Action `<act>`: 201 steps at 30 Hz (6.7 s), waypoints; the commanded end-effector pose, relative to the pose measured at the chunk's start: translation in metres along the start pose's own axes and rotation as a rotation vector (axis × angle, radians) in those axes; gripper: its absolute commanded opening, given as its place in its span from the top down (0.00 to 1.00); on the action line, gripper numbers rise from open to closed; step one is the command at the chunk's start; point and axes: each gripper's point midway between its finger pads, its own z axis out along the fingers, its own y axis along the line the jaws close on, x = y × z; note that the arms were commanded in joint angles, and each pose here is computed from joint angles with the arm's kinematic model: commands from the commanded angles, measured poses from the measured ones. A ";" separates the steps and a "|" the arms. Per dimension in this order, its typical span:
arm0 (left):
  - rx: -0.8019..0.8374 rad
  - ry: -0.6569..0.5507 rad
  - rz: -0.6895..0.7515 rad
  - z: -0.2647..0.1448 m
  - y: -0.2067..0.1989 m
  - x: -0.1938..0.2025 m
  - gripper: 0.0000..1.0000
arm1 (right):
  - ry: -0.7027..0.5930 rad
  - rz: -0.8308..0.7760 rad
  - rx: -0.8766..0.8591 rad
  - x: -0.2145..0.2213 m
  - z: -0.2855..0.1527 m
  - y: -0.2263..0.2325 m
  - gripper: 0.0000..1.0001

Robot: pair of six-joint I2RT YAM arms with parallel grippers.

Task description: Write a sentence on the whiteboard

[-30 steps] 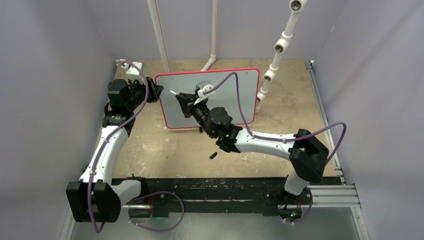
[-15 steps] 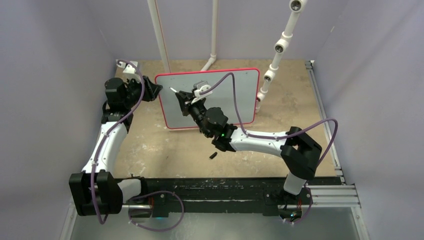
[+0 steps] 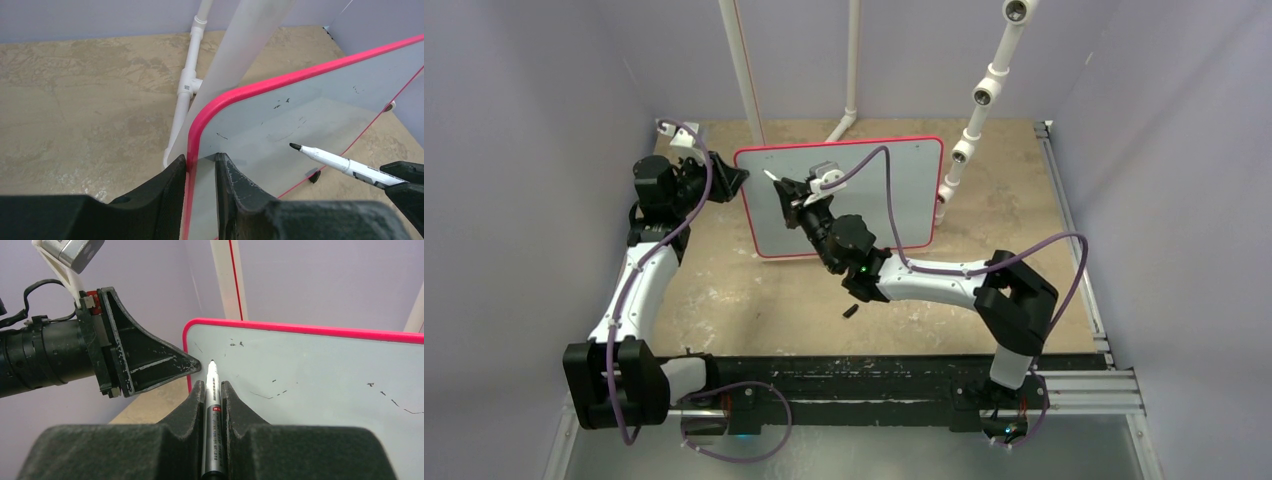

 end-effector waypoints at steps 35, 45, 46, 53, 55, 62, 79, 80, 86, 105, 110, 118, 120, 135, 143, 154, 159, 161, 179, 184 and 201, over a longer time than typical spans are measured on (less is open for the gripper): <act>0.058 -0.029 0.010 0.001 -0.008 -0.006 0.89 | -0.092 0.000 0.080 -0.011 0.029 -0.010 1.00; 0.061 -0.030 0.013 0.001 -0.009 -0.006 0.91 | -0.026 -0.024 0.054 0.015 0.030 -0.006 1.00; 0.063 -0.031 0.013 0.001 -0.010 -0.006 0.91 | -0.020 -0.027 0.052 0.017 0.030 -0.006 1.00; 0.063 -0.034 0.016 0.000 -0.010 -0.007 0.92 | 0.016 -0.037 0.051 0.030 0.028 -0.007 1.00; 0.060 -0.034 0.016 0.000 -0.010 -0.008 0.93 | 0.027 -0.034 0.060 0.034 0.024 -0.010 1.00; 0.053 -0.035 0.017 -0.001 -0.009 -0.008 0.93 | 0.032 -0.034 0.102 0.035 0.015 -0.022 1.00; 0.050 -0.036 0.015 -0.001 -0.008 -0.008 0.90 | -0.041 -0.004 0.039 0.002 0.003 -0.016 1.00; 0.047 -0.036 0.015 -0.001 -0.007 -0.009 0.89 | -0.049 0.000 0.016 -0.001 0.002 -0.012 1.00; 0.017 -0.043 -0.001 -0.002 0.001 -0.011 0.75 | -0.079 0.004 -0.030 -0.014 0.005 -0.002 1.00; 0.042 -0.021 -0.035 0.005 0.003 -0.002 0.63 | -0.054 -0.031 0.017 0.004 0.024 -0.002 1.00; 0.052 -0.016 -0.042 0.006 0.002 0.000 0.70 | -0.053 -0.033 0.032 0.006 0.027 -0.004 1.00; 0.061 -0.012 -0.046 0.007 0.001 0.001 0.77 | -0.034 -0.045 0.058 0.016 0.031 -0.008 1.00; 0.060 -0.013 -0.046 0.007 0.002 0.001 0.78 | -0.034 -0.045 0.065 0.016 0.031 -0.009 1.00; 0.059 -0.015 -0.044 0.007 0.001 0.001 0.81 | -0.033 -0.046 0.165 0.018 0.020 -0.033 1.00; 0.059 -0.017 -0.044 0.006 0.001 0.001 0.82 | -0.035 -0.042 0.192 0.018 0.016 -0.040 1.00; 0.060 -0.014 -0.046 0.007 0.001 0.002 0.75 | -0.056 -0.034 0.222 0.009 0.010 -0.048 1.00; 0.058 -0.010 -0.051 0.008 0.002 0.003 0.71 | -0.078 -0.029 0.162 0.003 0.007 -0.039 1.00; 0.058 -0.007 -0.053 0.008 0.003 0.004 0.71 | -0.082 -0.030 0.122 0.000 0.007 -0.033 1.00; 0.047 -0.001 -0.057 0.009 0.005 0.006 0.70 | -0.094 -0.036 0.060 -0.001 0.014 -0.018 1.00; 0.051 -0.002 -0.057 0.009 0.004 0.005 0.70 | -0.089 -0.038 0.085 0.003 0.017 -0.021 1.00; 0.056 -0.001 -0.059 0.010 0.003 0.006 0.71 | -0.019 -0.097 0.096 0.028 0.019 -0.024 1.00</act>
